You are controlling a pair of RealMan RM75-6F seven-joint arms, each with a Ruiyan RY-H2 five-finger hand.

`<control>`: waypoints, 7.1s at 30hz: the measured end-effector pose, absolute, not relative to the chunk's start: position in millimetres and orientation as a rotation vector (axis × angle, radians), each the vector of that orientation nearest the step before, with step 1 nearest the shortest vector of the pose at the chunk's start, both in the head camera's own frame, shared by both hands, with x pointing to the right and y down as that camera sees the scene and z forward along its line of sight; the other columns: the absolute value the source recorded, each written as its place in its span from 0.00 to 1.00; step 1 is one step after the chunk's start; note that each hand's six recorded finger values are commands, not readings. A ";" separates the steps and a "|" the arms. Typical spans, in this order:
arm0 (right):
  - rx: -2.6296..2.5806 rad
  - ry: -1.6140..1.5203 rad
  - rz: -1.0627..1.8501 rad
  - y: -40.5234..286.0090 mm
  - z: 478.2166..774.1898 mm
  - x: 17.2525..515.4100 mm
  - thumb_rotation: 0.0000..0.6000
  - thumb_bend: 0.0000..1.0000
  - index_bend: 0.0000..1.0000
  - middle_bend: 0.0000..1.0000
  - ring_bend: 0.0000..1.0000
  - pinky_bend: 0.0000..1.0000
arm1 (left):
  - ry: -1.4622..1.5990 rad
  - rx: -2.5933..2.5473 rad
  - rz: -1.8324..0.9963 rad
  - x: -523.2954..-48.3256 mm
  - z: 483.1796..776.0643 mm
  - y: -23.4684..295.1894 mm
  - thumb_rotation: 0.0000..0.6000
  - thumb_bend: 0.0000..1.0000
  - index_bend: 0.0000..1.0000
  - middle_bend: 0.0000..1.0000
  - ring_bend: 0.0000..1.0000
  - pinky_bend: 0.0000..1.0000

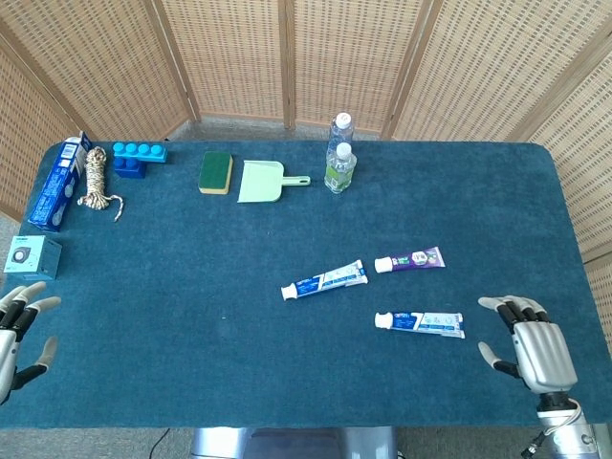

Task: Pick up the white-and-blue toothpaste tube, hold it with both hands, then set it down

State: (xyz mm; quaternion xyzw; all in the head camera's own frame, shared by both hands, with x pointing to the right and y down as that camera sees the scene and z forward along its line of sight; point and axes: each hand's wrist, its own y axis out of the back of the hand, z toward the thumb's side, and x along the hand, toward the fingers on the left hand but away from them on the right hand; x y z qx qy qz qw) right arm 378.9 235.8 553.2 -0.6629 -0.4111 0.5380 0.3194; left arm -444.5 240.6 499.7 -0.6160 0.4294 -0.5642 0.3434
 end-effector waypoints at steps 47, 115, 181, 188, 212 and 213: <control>-1.768 -0.577 1.654 209.8 674.5 339.7 0.56 0.26 0.33 0.18 0.08 0.21 | 1.026 -1.630 -1.397 -419.9 503.9 200.6 1.00 0.40 0.26 0.16 0.14 0.17; -2.402 -0.996 1.542 193.4 664.1 321.3 1.00 0.63 1.00 0.77 0.74 0.68 | 1.038 -1.693 -1.400 -419.9 502.0 201.9 1.00 0.40 0.27 0.21 0.22 0.29; -2.965 -0.990 1.139 209.3 627.1 169.4 1.00 0.65 1.00 0.77 0.74 0.68 | 0.633 -2.557 -1.154 -181.3 575.9 150.9 1.00 0.38 0.23 0.10 0.17 0.21; -2.976 -0.982 1.139 209.9 628.6 164.5 1.00 0.65 1.00 0.77 0.74 0.68 | 0.621 -2.587 -1.147 -175.5 577.5 153.5 1.00 0.38 0.27 0.10 0.18 0.21; -2.996 -0.985 1.136 208.4 629.1 161.4 1.00 0.66 1.00 0.77 0.74 0.68 | 0.623 -2.586 -1.135 -171.3 579.1 157.2 1.00 0.38 0.33 0.12 0.18 0.34; -2.997 -0.985 1.136 208.2 629.3 161.4 1.00 0.66 1.00 0.77 0.74 0.68 | 0.625 -2.587 -1.136 -171.6 579.0 157.2 1.00 0.38 0.33 0.12 0.18 0.34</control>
